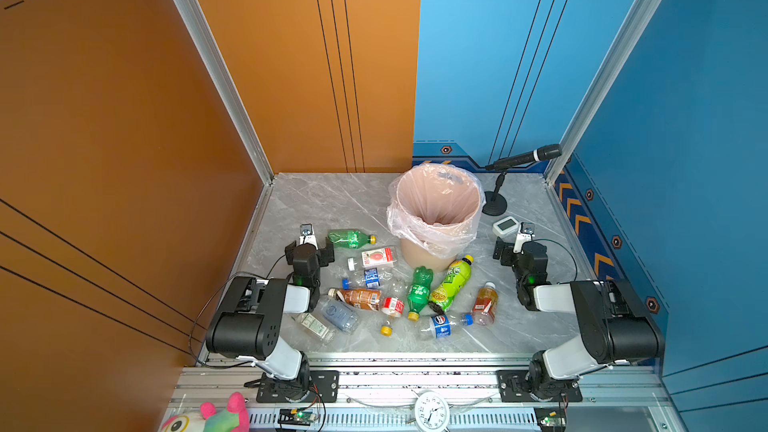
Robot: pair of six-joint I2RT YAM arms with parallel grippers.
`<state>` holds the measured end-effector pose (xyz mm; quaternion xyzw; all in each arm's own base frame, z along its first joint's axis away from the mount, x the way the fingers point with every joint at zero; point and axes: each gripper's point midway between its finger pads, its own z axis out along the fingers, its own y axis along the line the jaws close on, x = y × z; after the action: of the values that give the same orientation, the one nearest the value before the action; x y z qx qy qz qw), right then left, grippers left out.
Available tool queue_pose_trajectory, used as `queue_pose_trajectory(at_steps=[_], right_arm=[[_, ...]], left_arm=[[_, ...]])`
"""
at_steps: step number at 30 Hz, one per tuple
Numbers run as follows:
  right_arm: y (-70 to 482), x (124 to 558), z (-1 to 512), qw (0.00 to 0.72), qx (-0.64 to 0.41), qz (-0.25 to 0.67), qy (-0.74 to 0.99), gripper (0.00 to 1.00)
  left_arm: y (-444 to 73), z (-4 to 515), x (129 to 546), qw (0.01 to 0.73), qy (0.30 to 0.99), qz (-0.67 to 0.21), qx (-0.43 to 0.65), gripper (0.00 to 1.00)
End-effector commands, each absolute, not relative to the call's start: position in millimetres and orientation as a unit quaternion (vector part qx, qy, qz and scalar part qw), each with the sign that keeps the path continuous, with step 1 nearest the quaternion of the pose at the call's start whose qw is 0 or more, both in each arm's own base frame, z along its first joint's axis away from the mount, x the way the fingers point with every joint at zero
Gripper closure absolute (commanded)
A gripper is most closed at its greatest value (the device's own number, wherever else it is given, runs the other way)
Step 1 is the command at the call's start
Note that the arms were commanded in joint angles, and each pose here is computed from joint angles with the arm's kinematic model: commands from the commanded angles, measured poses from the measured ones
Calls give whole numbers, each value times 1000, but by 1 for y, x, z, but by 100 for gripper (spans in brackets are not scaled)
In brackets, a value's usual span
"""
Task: Put the plastic bottles in the bin
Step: 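Raise both grippers from the rest pose toward the bottles, then grasp the yellow-labelled juice bottle with the right gripper while the left gripper hovers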
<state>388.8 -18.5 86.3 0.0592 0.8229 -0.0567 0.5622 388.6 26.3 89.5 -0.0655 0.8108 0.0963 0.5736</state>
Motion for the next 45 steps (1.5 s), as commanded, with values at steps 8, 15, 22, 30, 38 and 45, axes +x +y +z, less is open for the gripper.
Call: queue_pose_trajectory(at_steps=[8,15,22,30,38,45], right_arm=[[-38,385,136,552,119,-104,818,0],[-28,359,218,564,266,27,781,0],[6,291,163,430,261,125,855,5],[45,196,94,250,229,91,936,8],[77,183,68,238,196,89,947,8],[91,197,54,245,182,80,949,10]], left_arm=[[33,113,385,589,796,112,-81,2],[43,225,355,588,779,104,-191,2],[41,225,291,590,750,-30,-298,2],[39,188,265,534,780,-50,-324,2],[31,180,268,509,799,-67,-313,2],[26,172,265,499,804,-83,-311,3]])
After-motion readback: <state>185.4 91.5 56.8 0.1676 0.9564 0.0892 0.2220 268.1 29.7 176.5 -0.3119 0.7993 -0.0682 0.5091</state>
